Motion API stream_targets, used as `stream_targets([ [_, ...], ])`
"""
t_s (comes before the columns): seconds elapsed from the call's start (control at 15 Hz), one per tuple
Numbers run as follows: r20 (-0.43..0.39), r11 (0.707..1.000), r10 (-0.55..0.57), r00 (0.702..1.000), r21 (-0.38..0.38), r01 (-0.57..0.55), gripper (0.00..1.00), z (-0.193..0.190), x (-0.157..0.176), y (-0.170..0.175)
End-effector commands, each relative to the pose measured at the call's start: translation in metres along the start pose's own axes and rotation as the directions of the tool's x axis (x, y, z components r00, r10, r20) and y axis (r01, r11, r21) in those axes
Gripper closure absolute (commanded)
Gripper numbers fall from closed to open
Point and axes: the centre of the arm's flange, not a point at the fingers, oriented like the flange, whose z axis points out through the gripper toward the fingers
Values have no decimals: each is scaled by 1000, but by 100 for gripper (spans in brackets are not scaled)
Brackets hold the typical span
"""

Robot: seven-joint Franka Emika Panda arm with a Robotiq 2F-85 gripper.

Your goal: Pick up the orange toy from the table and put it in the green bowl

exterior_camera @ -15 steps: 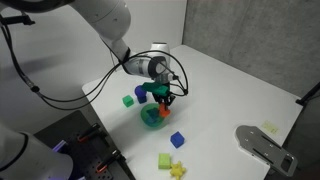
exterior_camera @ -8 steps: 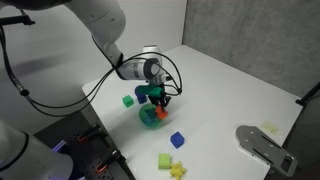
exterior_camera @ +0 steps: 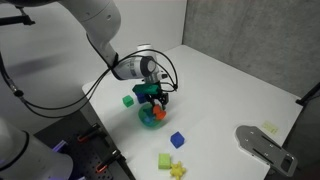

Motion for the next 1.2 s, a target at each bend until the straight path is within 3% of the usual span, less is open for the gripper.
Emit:
stream_targets([
  [0.0,-15,1000,1,1000,-8,-1,1,-19,-13,-2],
  [0.27,-29,1000,1,1000,26,0,0,-36,-14,-2],
  [0.53,-37,992,16,999,124,-11,0,-75,-9,11],
  [1.0,-12,959,65,998,276,-59,0,-139,-26,71],
  [1.13,39,951,83,996,297,-91,0,-155,-35,94],
])
